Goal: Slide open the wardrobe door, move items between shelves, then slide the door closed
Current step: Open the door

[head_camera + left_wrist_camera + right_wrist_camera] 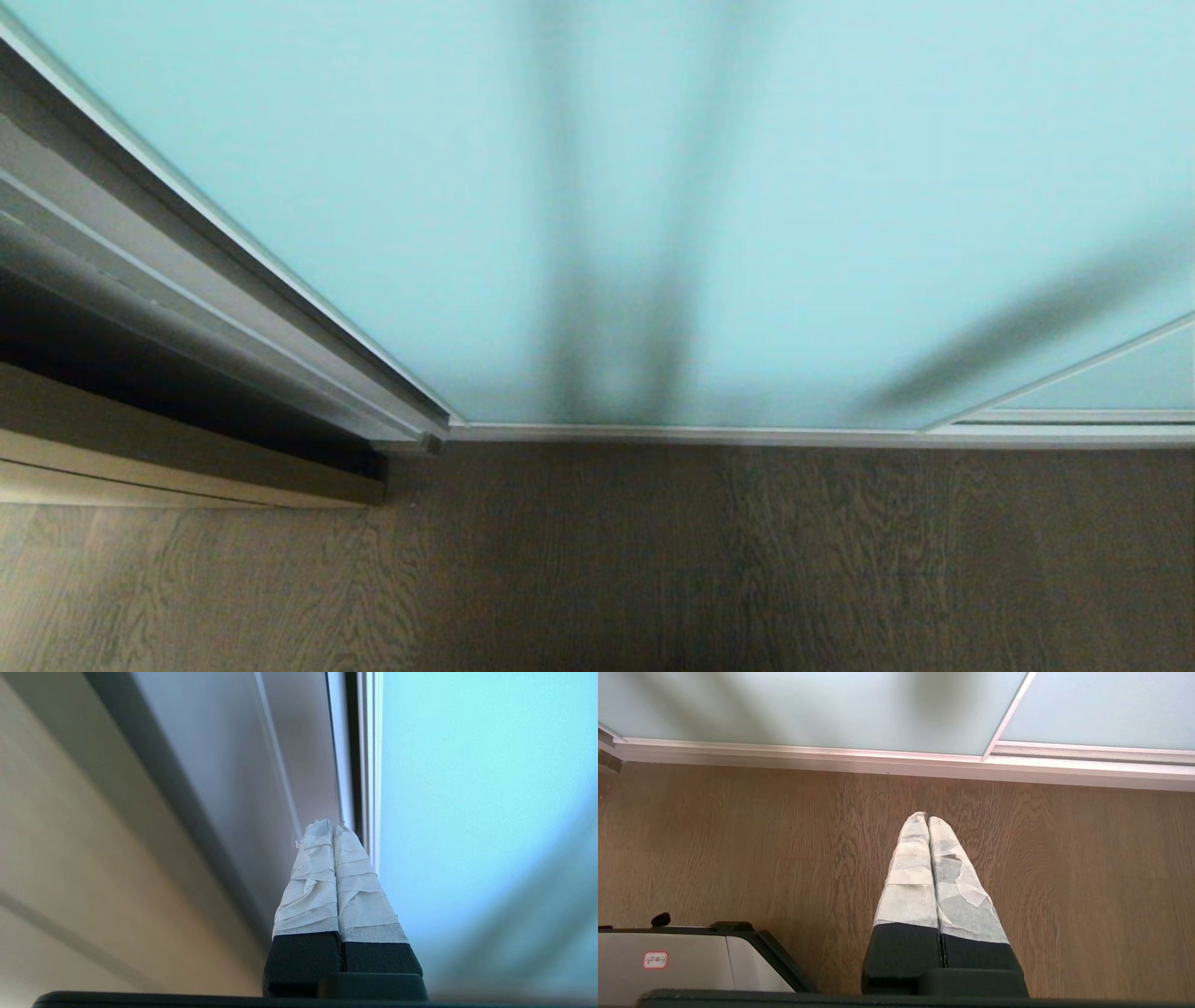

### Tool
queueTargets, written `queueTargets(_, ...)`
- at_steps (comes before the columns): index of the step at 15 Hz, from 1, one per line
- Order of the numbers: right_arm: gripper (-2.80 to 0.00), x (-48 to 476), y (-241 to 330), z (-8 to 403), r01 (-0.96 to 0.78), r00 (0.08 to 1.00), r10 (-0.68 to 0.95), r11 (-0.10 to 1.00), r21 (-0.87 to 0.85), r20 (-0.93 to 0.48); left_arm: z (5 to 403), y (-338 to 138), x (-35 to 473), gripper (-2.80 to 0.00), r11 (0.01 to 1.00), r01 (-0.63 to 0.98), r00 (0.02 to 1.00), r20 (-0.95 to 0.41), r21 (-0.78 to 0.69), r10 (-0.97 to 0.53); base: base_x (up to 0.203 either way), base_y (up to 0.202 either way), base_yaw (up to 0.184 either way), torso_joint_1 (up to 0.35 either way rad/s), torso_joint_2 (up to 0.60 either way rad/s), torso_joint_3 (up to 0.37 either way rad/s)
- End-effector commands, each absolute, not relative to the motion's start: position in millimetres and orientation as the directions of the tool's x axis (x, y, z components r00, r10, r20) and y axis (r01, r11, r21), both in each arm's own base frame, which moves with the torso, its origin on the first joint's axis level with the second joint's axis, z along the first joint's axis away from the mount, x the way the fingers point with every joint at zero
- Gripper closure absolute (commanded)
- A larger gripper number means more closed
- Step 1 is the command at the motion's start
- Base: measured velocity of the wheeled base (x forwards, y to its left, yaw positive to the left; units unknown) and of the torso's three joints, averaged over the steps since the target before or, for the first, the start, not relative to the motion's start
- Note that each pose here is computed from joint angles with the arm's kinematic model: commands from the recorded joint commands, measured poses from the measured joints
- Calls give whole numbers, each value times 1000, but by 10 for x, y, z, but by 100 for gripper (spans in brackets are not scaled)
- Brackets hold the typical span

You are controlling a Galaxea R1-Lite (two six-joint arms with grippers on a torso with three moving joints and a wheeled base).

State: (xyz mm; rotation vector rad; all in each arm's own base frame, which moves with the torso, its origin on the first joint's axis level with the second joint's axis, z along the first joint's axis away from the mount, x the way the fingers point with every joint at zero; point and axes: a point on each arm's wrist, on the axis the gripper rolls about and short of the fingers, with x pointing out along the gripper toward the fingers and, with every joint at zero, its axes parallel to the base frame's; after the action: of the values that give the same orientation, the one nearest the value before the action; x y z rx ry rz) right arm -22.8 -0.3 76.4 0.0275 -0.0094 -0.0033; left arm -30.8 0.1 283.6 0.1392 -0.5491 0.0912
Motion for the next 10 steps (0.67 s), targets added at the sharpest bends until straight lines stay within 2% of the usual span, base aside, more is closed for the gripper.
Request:
queueTargets(1, 0, -228, -3, 764, 3, 1000, -3, 1000, 28, 9, 2894, 4, -181, 0, 988, -119, 848, 528, 96, 51, 0, 0, 0, 0, 0, 0)
queueTargets(5, 0, -228, -3, 764, 3, 1000, -3, 1000, 28, 9, 2776, 1, -121, 0, 991, -103, 793, 609, 82, 32, 0, 0, 0, 0, 0, 0)
queueTargets(10, 0, -228, -3, 764, 3, 1000, -3, 1000, 28, 9, 2839, 1, 11, 0, 993, -88, 757, 653, 75, 18, 0, 0, 0, 0, 0, 0)
